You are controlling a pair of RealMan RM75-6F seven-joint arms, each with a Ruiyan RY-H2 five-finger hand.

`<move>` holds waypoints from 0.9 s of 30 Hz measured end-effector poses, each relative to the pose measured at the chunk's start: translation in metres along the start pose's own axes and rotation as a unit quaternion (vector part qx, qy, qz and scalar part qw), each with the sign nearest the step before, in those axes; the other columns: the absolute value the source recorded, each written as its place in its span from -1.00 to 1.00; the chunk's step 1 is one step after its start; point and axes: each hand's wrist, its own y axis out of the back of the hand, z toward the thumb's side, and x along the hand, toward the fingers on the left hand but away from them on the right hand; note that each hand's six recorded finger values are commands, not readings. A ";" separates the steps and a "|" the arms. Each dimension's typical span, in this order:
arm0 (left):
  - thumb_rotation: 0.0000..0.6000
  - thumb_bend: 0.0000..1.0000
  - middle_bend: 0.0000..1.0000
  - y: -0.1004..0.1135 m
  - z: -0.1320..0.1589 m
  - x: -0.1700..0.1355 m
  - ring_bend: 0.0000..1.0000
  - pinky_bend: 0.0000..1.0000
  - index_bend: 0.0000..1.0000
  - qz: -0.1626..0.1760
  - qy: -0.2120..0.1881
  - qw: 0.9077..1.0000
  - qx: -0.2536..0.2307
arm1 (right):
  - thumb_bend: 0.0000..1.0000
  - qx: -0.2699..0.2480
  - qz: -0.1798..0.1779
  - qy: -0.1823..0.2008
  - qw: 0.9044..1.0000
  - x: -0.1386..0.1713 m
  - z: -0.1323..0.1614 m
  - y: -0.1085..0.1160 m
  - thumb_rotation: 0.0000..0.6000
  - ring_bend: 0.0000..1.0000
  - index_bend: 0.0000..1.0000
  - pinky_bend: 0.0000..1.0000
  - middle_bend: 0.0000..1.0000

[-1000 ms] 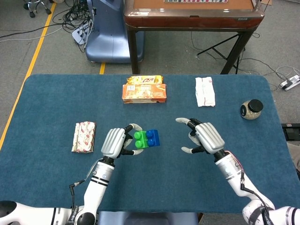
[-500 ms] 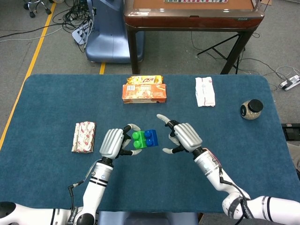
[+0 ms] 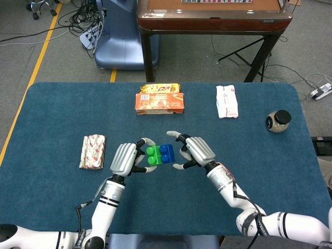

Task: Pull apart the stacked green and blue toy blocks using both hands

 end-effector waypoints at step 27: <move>1.00 -0.39 1.00 -0.001 -0.008 -0.004 1.00 1.00 0.34 -0.009 0.003 1.000 -0.014 | -0.32 -0.018 0.005 -0.006 1.000 -0.009 -0.010 -0.010 1.00 1.00 0.41 1.00 1.00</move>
